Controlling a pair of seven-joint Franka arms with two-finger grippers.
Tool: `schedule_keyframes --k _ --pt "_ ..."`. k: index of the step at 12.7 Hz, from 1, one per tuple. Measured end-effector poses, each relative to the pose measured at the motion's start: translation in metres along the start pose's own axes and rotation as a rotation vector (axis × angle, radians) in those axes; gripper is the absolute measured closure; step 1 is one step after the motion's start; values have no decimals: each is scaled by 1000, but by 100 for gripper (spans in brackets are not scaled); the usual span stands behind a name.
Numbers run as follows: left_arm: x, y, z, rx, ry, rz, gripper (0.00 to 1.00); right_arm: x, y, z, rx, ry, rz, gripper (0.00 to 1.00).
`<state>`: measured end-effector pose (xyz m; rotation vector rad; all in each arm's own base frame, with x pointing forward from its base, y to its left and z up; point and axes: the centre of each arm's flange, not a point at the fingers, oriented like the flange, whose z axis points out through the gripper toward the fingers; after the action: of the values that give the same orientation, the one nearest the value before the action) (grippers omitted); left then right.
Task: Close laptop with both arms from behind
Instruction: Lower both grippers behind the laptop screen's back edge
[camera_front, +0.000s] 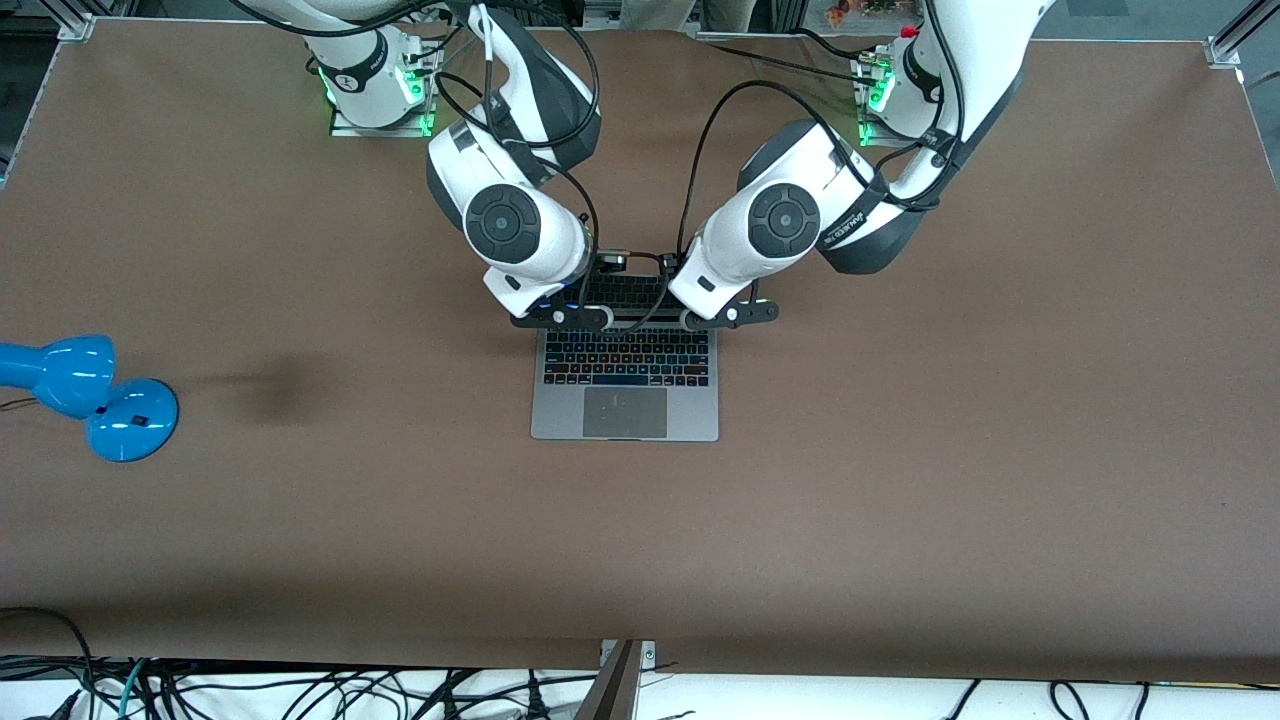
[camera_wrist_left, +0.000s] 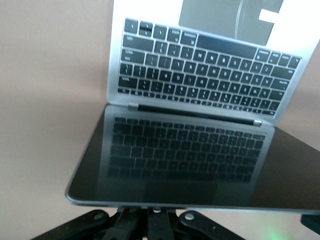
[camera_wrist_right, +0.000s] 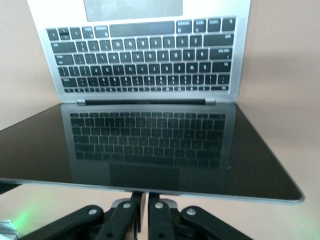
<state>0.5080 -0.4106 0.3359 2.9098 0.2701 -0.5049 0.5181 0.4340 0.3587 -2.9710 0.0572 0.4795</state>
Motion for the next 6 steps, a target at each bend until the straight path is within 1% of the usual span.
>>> schedule_keyframes --k 4,6 --pt "20 5 -4 6 44 -18 99 9 4 -5 20 37 -21 90" --pt "26 6 -4 6 53 -27 99 14 5 -9 36 64 -41 91"
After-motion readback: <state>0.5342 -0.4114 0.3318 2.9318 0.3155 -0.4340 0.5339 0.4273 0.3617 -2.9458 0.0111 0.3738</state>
